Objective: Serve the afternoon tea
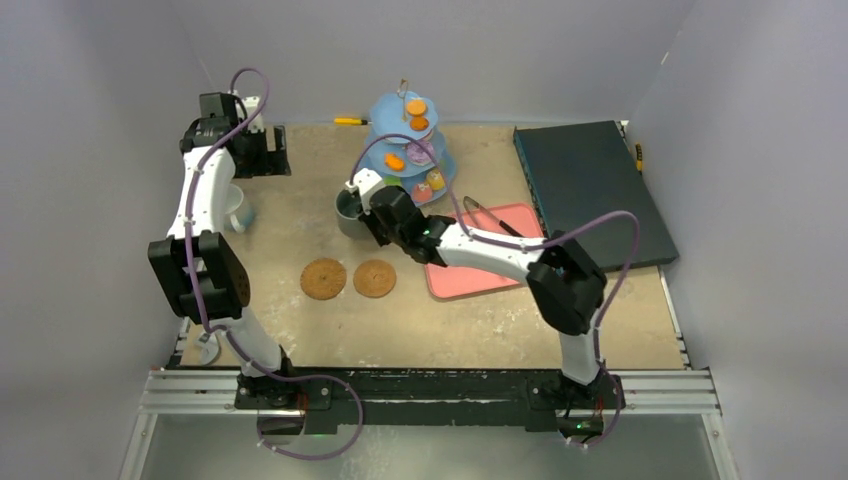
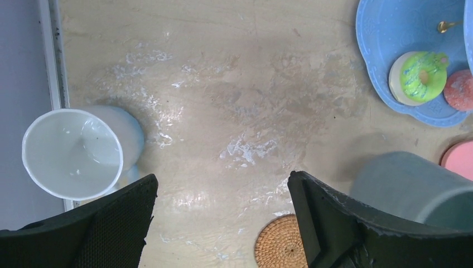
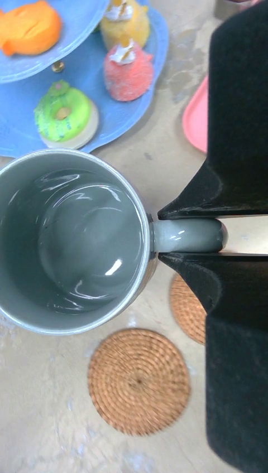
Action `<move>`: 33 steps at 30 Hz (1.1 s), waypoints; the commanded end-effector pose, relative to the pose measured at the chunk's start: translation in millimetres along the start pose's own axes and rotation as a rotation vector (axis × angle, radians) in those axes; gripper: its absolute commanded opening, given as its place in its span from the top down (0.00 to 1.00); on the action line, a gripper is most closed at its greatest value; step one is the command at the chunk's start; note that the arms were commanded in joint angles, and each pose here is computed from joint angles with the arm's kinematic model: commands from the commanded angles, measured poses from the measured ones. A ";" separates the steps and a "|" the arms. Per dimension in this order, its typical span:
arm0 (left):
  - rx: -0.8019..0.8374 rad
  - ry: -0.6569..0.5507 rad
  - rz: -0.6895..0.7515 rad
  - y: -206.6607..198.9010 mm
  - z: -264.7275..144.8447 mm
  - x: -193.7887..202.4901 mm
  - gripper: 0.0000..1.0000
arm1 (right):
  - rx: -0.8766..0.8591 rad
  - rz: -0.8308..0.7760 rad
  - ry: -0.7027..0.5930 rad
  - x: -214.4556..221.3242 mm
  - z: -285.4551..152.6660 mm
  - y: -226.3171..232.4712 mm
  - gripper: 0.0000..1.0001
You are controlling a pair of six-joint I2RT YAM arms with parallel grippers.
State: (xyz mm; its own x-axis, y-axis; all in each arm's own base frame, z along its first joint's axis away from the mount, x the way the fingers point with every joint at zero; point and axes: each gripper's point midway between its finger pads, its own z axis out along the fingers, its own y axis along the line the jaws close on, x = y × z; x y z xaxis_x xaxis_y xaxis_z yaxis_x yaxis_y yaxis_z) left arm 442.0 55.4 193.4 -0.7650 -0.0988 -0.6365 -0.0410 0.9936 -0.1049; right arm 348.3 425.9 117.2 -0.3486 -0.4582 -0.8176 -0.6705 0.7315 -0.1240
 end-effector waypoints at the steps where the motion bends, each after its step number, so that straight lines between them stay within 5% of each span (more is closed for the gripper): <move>1: 0.006 -0.026 0.052 1.7 -15.6 -11.3 0.11 | -0.069 0.139 -0.225 -57.1 -53.5 2.6 1.00; 13: -0.031 -0.018 0.095 11.3 -23.2 -11.6 0.11 | -0.098 0.180 -0.198 0.5 -97.3 31.6 1.00; 33: -0.115 0.002 0.161 41.1 -43.2 -11.5 0.10 | -0.085 0.138 -0.145 36.9 -82.0 51.8 1.00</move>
State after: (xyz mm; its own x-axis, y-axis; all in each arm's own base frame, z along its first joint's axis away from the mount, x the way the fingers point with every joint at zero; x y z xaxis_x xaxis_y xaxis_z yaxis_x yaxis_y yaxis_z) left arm 424.5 82.1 200.8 -0.8009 0.0226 -0.5983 0.0149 0.9997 0.0178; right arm 231.2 385.6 87.4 -0.4142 -0.4153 -0.8099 -0.7014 0.7127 -0.0067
